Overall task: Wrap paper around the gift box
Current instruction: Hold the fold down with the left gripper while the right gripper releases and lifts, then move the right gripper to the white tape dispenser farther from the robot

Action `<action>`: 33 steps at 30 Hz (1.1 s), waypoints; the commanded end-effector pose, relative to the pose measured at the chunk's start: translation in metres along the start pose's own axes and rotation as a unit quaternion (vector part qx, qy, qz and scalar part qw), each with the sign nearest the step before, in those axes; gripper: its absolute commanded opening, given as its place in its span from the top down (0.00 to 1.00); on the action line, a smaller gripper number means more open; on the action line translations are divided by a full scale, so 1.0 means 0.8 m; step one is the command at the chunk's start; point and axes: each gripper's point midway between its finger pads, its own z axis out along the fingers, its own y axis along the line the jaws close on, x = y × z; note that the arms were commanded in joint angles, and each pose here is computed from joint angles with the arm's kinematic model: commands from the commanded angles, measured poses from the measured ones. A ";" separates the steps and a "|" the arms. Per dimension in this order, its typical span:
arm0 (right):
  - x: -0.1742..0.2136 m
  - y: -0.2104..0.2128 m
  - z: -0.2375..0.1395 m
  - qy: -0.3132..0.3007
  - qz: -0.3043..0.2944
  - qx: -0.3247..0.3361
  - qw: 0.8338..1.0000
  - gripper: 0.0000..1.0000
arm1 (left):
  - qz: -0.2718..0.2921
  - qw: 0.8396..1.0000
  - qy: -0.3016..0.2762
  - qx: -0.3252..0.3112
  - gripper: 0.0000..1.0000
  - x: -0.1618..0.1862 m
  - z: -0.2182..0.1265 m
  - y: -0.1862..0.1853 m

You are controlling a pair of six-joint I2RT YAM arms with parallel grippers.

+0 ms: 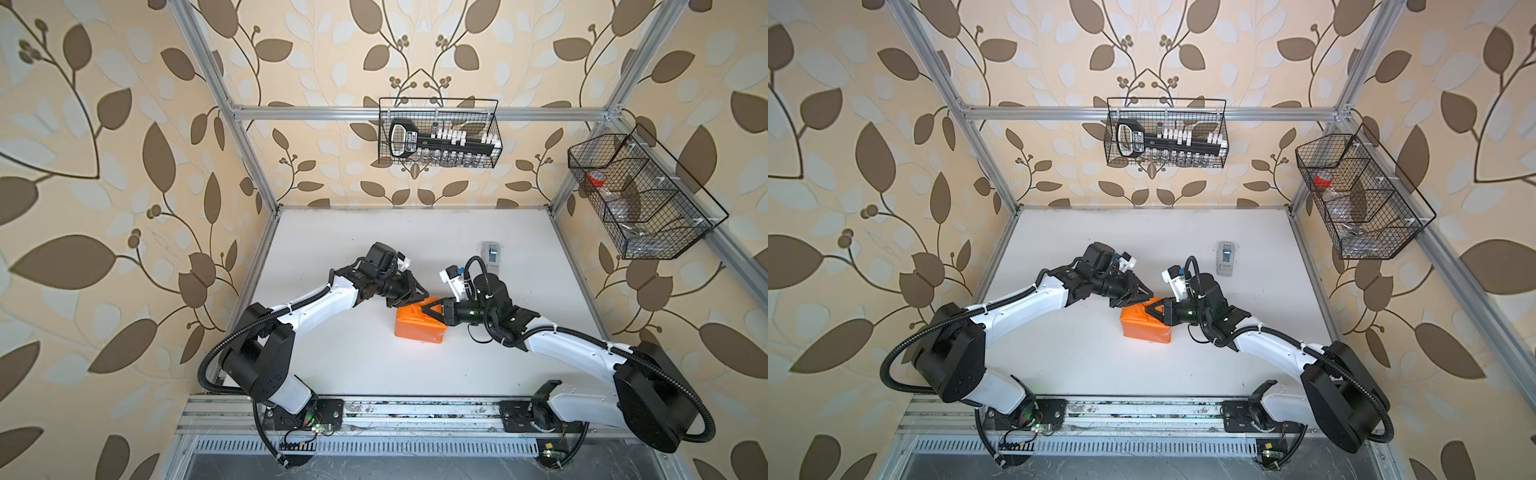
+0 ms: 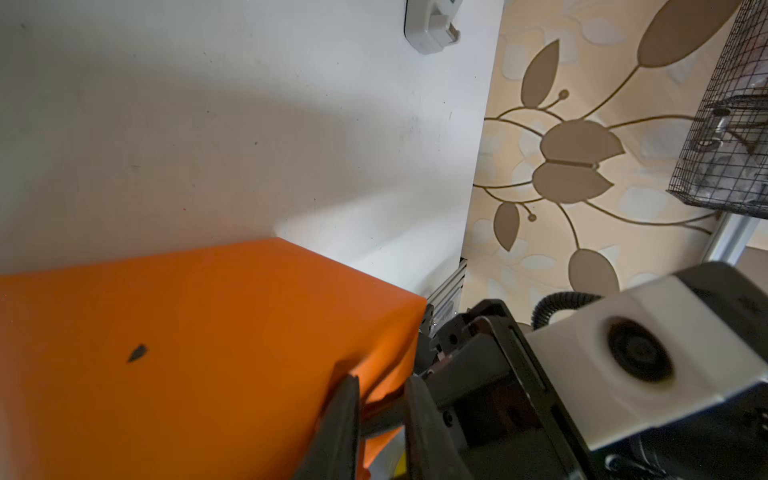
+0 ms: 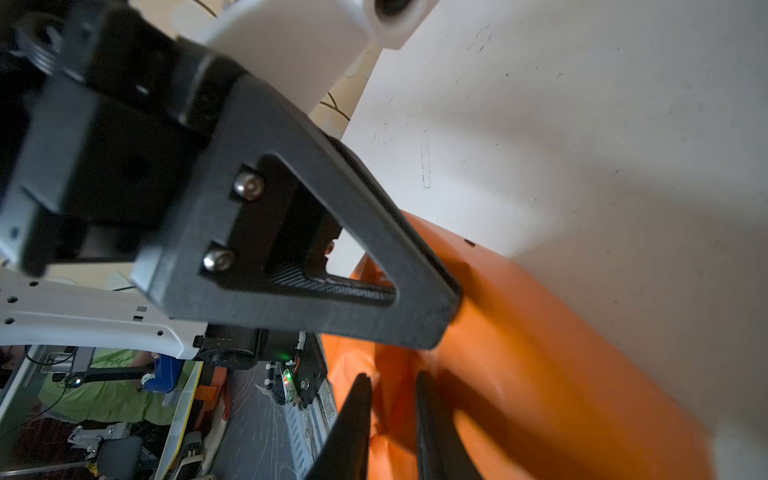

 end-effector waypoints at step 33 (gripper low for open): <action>-0.143 -0.276 -0.204 -0.179 0.229 0.299 0.909 0.61 | 0.031 0.997 0.059 -0.024 0.77 0.057 -0.004 0.046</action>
